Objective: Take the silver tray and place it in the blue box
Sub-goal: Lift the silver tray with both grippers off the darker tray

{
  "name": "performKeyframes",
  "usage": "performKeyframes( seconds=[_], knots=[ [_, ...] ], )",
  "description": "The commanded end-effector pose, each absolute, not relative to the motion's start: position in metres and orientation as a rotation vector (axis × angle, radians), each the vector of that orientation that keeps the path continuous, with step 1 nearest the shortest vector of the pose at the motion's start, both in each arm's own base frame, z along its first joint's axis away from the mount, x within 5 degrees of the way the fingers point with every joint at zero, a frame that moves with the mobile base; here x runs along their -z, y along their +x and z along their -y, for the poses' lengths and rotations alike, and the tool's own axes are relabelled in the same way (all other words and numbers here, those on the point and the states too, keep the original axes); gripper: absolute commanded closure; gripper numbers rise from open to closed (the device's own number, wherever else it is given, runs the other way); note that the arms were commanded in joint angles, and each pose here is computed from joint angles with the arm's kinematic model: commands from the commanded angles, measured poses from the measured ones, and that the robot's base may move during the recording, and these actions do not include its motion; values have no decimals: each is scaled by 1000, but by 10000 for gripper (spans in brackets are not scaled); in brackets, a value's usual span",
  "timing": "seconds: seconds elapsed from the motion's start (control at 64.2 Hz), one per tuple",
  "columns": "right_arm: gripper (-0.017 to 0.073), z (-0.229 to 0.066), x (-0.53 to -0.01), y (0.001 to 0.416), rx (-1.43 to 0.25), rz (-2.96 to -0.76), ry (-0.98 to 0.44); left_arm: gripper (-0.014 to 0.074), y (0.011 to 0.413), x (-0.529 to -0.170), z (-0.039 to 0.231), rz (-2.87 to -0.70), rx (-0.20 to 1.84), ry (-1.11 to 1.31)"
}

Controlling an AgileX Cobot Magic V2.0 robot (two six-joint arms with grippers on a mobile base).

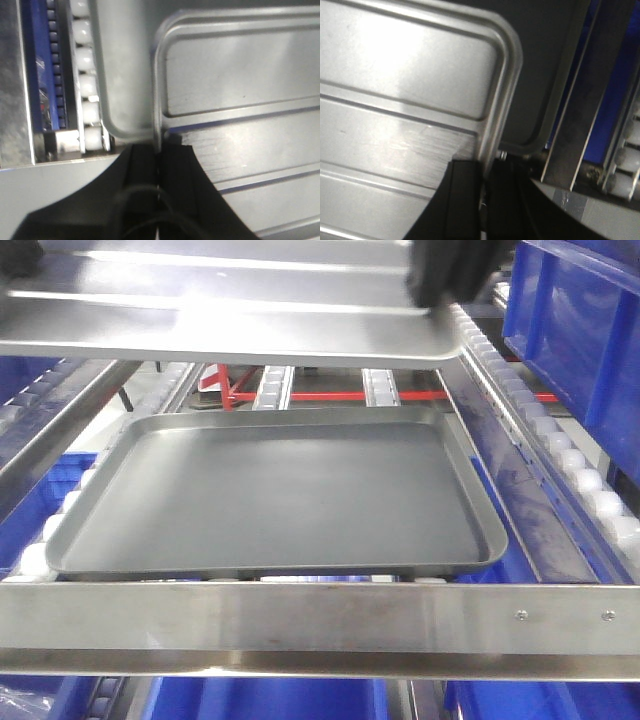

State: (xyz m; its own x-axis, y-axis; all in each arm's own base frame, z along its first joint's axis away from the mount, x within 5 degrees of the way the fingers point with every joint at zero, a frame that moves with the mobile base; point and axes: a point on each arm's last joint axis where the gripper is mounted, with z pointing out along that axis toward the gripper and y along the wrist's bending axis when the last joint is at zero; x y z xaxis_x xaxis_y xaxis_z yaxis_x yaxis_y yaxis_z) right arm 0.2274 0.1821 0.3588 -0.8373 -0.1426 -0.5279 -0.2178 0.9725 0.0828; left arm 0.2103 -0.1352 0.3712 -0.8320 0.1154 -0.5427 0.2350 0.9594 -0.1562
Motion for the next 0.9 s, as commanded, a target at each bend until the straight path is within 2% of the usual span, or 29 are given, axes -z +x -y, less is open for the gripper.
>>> performKeyframes(
  seconds=[0.0, 0.249, 0.39, 0.888],
  knots=[
    [503, -167, -390, 214, -182, -2447, -285, 690, 197, -391, 137, -2458, 309, 308],
    [503, -146, -415, 192, -228, -2383, -256, 690, 177, -402, 156, -2434, 381, 398],
    [503, -138, -421, 185, -223, -2373, -246, 690, 175, -417, 157, -2399, 424, 357],
    [503, -136, -422, 183, -211, -2382, -243, 690, 177, -424, 155, -2363, 393, 326]
  ],
)
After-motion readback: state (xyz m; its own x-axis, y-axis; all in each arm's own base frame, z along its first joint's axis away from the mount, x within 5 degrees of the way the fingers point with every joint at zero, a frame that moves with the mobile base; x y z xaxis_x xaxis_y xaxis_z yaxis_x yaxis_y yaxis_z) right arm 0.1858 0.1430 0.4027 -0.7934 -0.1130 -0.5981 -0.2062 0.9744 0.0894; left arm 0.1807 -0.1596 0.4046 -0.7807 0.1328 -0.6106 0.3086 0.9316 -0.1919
